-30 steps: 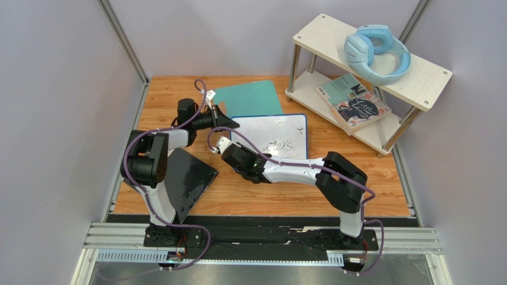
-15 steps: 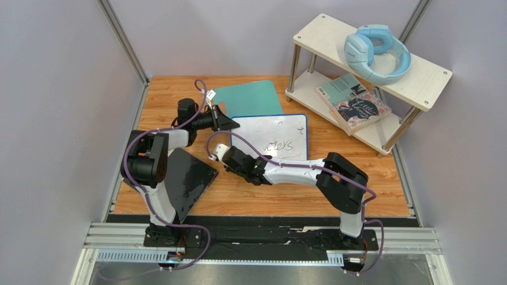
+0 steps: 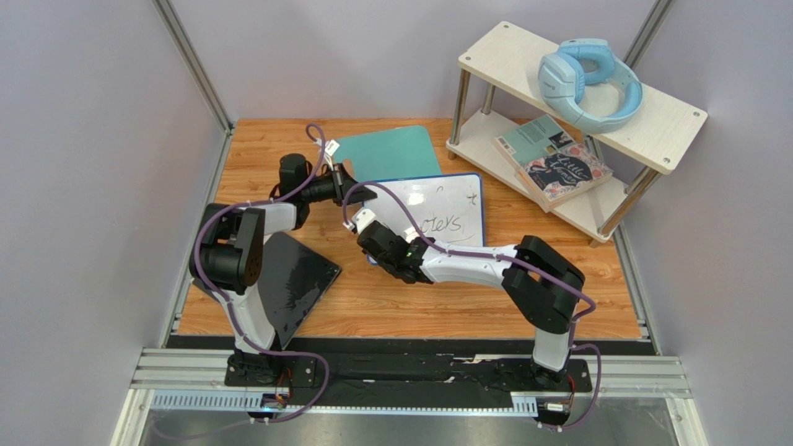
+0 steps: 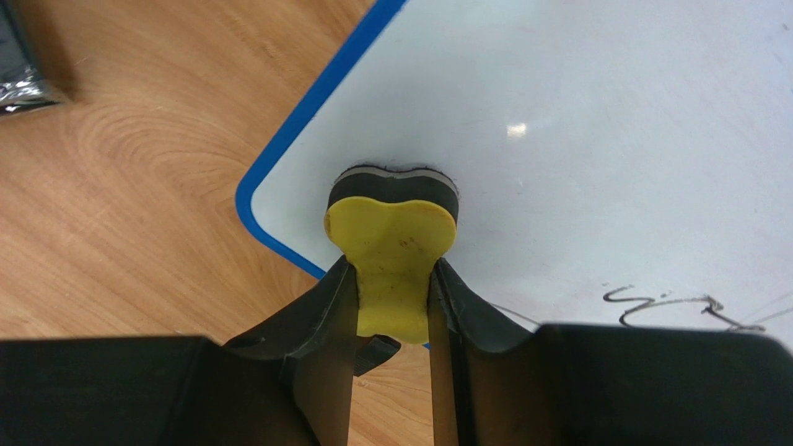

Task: Erase the whiteboard

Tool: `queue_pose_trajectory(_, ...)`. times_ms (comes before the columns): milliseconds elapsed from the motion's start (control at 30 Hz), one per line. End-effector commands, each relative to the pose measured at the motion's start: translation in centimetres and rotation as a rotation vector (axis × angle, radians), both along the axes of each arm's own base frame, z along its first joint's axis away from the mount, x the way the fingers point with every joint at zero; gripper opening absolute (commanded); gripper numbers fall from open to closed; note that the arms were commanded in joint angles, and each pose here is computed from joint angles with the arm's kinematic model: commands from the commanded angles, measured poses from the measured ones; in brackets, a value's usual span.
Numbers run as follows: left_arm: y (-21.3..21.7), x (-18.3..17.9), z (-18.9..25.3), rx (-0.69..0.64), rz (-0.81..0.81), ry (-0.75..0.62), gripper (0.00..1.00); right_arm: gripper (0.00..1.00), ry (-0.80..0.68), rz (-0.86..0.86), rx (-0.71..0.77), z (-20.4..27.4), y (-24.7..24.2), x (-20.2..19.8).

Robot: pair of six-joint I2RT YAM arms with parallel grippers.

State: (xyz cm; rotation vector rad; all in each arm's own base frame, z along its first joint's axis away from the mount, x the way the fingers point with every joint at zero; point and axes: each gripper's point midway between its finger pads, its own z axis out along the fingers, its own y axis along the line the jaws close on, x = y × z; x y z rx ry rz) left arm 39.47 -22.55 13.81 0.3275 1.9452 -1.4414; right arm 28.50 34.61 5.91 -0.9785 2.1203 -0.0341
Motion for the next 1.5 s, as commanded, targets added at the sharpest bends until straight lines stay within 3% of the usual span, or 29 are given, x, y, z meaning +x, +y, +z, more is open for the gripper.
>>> queue_pose_trajectory(0, 0.6, 1.1, -1.4, 0.053, 0.077, -0.002, 0.00, 0.00, -0.013, -0.253, -0.097, -2.5, -7.1, 3.6)
queue_pose_trajectory(300, 0.7, 1.2, -1.5, 0.048, 0.077, 0.001, 0.00, 0.00, 0.028, -0.511, -0.048, -2.9, -12.0, 5.1)
queue_pose_trajectory(467, 0.6, 1.2, -1.6, 0.047, 0.075, 0.004, 0.00, 0.00, 0.038, -0.494, 0.060, -0.8, -11.1, 5.7)
queue_pose_trajectory(600, 0.6, 1.2, -1.5, 0.041, 0.066, 0.002, 0.00, 0.00, 0.035, -0.386, 0.159, 1.6, -8.0, 6.3)
queue_pose_trajectory(867, 0.5, 1.0, -0.6, 0.045, 0.044, -0.015, 0.00, 0.00, -0.005, -0.353, 0.168, 3.9, -6.6, 7.2)
queue_pose_trajectory(1000, 0.6, 0.9, -0.4, 0.058, 0.043, -0.018, 0.00, 0.00, -0.005, -0.364, 0.113, 2.1, -6.8, 8.7)
queue_pose_trajectory(1200, 0.6, 0.9, -0.8, 0.063, 0.043, -0.004, 0.00, 0.00, -0.014, -0.486, 0.130, 0.7, -9.4, 10.8)
queue_pose_trajectory(1467, 0.6, 1.0, -0.8, 0.063, 0.038, 0.003, 0.00, 0.00, -0.047, -0.647, 0.212, 3.0, -15.8, 14.5)
